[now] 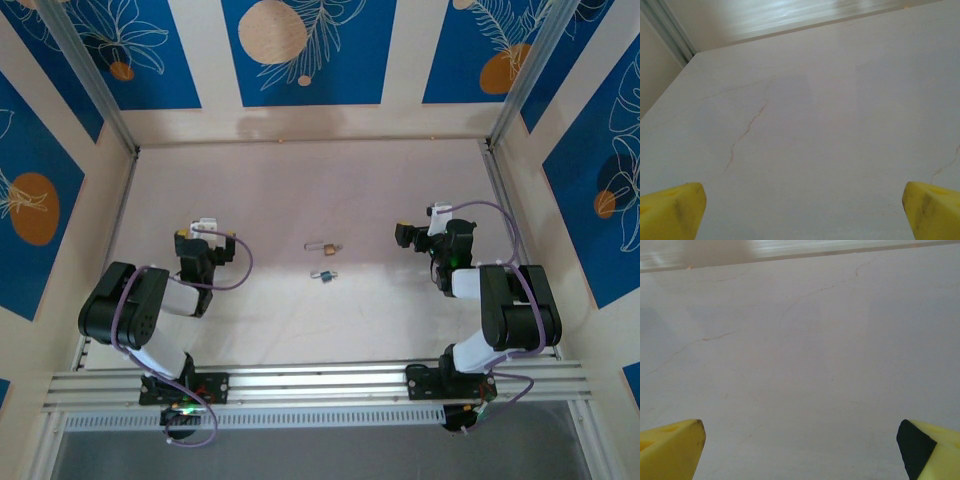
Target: Unlock with the key
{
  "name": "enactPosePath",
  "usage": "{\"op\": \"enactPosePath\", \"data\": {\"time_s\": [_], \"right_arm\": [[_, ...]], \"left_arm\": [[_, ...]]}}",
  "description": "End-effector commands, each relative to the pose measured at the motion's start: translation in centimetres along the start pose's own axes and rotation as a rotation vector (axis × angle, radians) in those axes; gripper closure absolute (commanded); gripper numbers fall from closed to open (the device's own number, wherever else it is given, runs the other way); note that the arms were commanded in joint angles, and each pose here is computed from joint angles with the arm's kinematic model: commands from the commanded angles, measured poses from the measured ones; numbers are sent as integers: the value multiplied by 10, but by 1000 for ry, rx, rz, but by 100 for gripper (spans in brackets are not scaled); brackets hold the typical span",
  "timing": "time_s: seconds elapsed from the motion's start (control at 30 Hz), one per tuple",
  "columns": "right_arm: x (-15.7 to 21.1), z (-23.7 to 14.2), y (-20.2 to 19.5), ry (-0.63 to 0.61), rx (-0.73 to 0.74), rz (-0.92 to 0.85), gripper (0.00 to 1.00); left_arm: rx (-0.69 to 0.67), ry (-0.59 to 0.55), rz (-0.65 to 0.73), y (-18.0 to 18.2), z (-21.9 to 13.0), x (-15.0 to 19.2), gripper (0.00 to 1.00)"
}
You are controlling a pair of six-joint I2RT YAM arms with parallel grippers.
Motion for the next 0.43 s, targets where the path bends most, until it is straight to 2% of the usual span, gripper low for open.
{"op": "enactPosePath", "data": {"time_s": [0.0, 0.4], "right_arm": [[-4, 2, 0, -11, 6, -3, 1], [-4, 2, 1, -10, 8, -5, 1]], "left_arm": [[-9, -44, -28, 2, 2, -14, 0], [-7, -37, -35, 4, 3, -14, 0]]}}
Point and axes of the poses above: each hand's point on the last joint's axis, 136 mm out from that joint toward the fingers, its own z axis out along the fingers, its own y axis along the line the jaws close on, x = y × z, the point moved 8 cm from there along -z, back along the fingers, and after that the axes turned 15 degrees about -z, right-handed, at the moved point
